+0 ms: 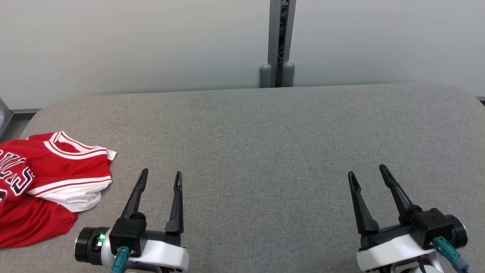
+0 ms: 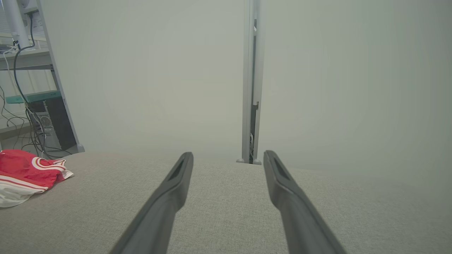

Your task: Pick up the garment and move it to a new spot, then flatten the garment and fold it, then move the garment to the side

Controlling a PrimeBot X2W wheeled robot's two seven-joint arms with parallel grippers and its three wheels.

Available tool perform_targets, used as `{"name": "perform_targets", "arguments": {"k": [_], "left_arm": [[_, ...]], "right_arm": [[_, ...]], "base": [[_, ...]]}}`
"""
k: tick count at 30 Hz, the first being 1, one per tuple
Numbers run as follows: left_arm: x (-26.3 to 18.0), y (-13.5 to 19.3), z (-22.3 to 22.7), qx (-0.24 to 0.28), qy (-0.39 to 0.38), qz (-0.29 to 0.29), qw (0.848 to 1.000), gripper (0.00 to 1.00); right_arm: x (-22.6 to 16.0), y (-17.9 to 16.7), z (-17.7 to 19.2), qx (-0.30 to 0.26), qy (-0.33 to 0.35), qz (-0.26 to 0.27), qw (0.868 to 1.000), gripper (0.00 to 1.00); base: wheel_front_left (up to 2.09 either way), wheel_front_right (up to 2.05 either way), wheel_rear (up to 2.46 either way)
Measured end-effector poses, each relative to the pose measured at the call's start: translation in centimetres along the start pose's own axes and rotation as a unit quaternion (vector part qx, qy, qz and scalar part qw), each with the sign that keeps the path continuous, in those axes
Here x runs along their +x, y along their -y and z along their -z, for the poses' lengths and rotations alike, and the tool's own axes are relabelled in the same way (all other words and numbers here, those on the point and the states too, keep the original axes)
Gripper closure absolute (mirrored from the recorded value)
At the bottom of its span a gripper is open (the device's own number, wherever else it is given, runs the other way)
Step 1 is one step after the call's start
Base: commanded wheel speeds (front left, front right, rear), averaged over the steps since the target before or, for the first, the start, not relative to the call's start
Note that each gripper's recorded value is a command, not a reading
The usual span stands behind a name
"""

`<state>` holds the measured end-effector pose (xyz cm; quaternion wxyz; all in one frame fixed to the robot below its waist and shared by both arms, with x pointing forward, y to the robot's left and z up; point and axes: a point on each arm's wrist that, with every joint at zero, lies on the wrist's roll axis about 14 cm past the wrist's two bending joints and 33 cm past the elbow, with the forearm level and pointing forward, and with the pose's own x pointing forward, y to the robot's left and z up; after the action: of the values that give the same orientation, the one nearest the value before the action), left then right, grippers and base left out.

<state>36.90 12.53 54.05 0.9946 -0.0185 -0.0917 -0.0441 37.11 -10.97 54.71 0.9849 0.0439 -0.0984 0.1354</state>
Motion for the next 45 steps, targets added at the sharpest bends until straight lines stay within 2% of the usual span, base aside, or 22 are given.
{"name": "perform_targets", "arguments": {"k": [20, 31, 45], "left_arm": [[-0.9, -1.1, 1.0, -0.005, -0.019, -0.02, 1.0, 0.0], [-2.1, -3.9, 0.3, -0.014, -0.011, -0.066, 0.998, 0.0], [-5.1, -8.6, -0.8, -0.002, 0.001, -0.153, 0.988, 0.0]], "right_arm": [[0.1, -0.9, 0.6, 0.001, -0.009, -0.014, 1.0, 0.0], [1.2, -3.5, 0.9, 0.016, -0.01, -0.055, 0.998, 0.0], [2.6, -7.8, 1.8, 0.032, -0.02, -0.119, 0.992, 0.0]], "base": [[0.0, 0.0, 0.0], [0.0, 0.0, 0.0], [0.0, 0.0, 0.0]]}}
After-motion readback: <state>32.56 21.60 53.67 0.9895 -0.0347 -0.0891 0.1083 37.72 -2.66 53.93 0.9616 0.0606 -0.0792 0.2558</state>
